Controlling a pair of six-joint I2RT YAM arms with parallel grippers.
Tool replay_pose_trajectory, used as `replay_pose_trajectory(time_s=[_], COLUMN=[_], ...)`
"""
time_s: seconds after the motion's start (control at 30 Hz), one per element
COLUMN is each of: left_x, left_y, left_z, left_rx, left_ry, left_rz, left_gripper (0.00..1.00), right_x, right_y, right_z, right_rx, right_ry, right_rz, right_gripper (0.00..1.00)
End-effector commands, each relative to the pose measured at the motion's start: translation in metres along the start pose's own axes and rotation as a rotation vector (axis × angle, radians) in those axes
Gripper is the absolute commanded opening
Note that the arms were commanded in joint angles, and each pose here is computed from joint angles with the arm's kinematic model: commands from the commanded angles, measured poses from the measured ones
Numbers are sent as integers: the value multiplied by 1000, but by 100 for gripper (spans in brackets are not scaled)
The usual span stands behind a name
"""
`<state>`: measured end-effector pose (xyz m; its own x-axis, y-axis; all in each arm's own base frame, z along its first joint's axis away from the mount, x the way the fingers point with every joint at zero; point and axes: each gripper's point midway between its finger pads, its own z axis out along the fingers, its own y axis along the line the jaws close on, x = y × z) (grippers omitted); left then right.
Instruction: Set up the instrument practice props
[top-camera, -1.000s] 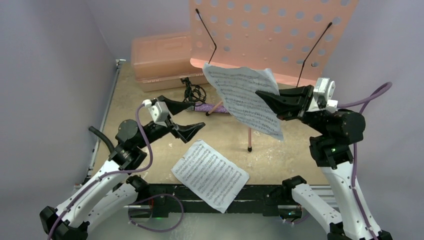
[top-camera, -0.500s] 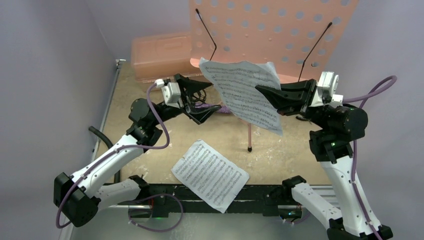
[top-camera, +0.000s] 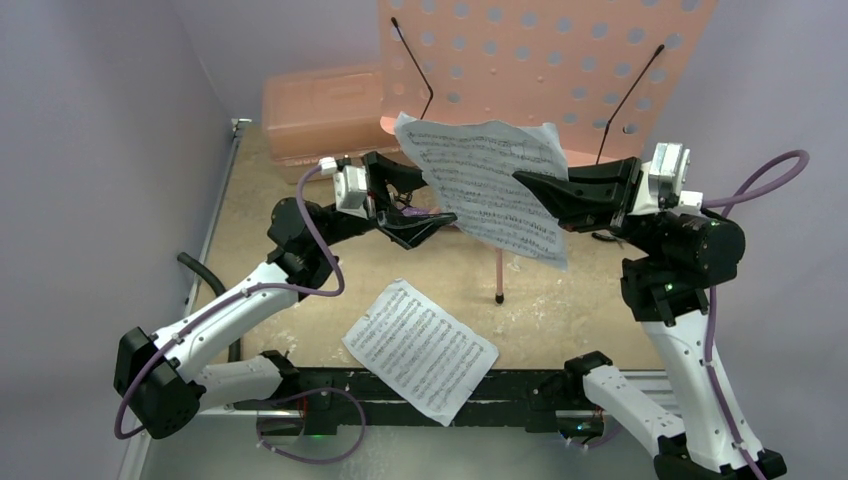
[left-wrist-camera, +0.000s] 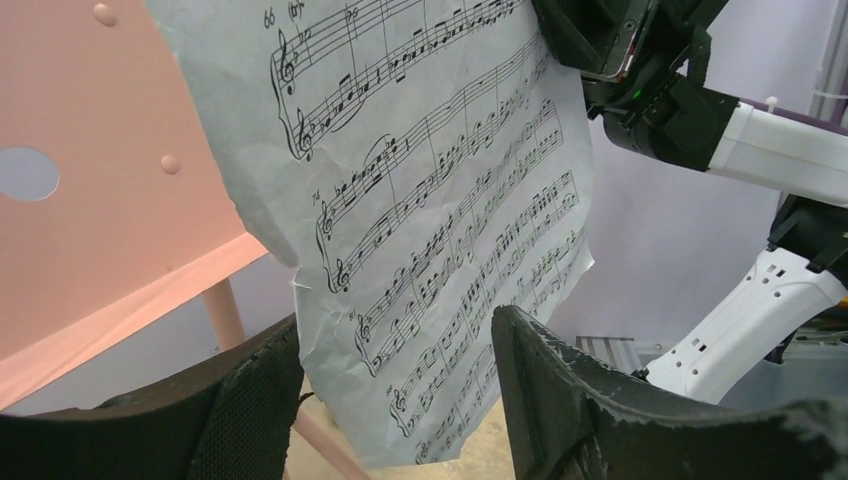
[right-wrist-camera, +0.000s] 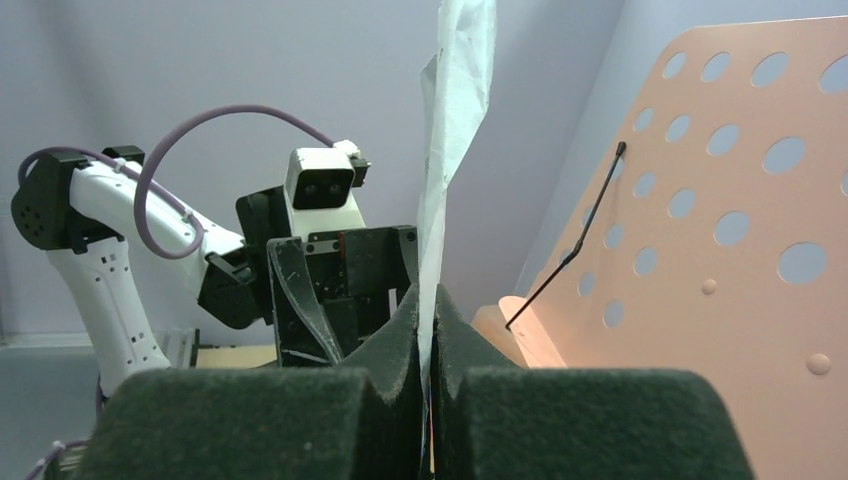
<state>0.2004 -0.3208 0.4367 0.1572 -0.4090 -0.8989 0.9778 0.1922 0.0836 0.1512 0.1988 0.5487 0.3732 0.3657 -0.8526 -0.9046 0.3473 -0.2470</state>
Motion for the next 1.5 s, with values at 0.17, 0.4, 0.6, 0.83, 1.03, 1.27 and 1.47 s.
replay_pose_trajectory(time_s=[0.17,0.4,0.6,0.83,1.03,1.27,1.47], left_x=[-34,-36,-36,-34,-38,-23,-3], left_y=[-33,-34,-37,-34,-28,-22,-17], left_z=[14,23,28,24,10,-5,-17], left_rx=[151,164,188,156,58,-41,-128], left_ry=[-72,-61,-76,-89,-123,-65,22], left_rz=[-28,-65,-86,-104,-118,-171,-263], left_gripper=[54,43,23,0,0,0,0], right_x=[-12,-11,-8,-5,-4,-2,-5], right_y=[9,11,13,12,11,11,9], right_z=[3,4,1,-2,-4,-7,-10], right_rx=[-51,-68,-63,-40,-19,1,35], right_ry=[-33,-37,-25,-1,2,12,21], right_rz=[-16,4,13,4,15,6,8], right_gripper=[0,0,0,0,30,63,78])
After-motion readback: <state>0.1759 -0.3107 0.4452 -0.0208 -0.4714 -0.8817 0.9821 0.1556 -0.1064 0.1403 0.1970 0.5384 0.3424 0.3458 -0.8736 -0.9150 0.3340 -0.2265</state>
